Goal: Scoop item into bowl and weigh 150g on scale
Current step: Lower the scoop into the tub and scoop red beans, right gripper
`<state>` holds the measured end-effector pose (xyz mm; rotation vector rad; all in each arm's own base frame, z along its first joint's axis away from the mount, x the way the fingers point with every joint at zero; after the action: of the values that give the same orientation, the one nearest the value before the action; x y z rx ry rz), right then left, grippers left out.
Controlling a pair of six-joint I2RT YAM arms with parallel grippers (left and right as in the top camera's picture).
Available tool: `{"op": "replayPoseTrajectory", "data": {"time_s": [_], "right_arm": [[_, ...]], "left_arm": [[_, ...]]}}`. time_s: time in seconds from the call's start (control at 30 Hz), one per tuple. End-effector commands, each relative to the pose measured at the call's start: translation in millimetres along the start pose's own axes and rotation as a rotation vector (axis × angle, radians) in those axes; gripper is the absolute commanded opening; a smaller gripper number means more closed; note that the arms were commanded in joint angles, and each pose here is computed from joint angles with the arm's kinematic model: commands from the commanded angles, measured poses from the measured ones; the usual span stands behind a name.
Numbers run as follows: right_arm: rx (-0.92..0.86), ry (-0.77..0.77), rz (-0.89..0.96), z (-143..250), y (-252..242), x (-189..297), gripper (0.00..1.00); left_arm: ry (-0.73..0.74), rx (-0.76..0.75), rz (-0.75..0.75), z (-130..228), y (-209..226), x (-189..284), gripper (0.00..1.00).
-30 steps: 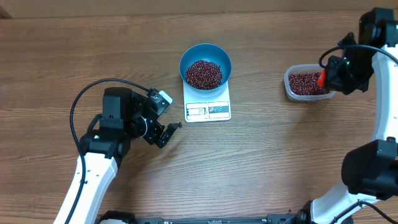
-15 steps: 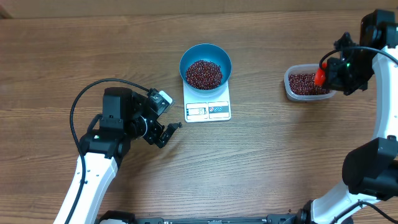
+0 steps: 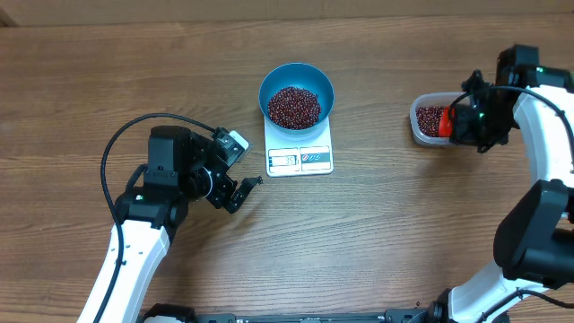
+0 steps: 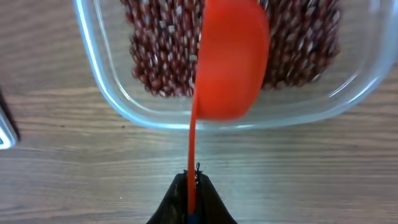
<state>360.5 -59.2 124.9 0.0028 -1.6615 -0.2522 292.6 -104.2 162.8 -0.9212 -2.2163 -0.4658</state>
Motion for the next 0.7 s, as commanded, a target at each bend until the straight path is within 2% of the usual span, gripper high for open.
{"op": "replayPoseTrajectory", "data": {"time_s": [0.0, 0.67], "right_arm": [[0.003, -0.005, -0.005, 5, -1, -2, 0.04], [-0.004, 0.05, -0.01, 19, -1, -11, 0.04]], "left_arm": [[-0.001, 0.007, -0.003, -1, 0, 0, 1.0], [-0.001, 0.007, -0.003, -1, 0, 0, 1.0]]}}
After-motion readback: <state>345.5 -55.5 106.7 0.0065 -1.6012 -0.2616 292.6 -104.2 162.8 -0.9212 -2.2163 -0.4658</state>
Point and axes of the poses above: each gripper's point midway between its finger pads, its own x axis back along the fingers, its own y axis along the line the jaws close on, z = x × y, the point moved 2 cm from there along x, back along the fingers, and after that the axes turned 4 degrees about -x, right-handed, at the moved point
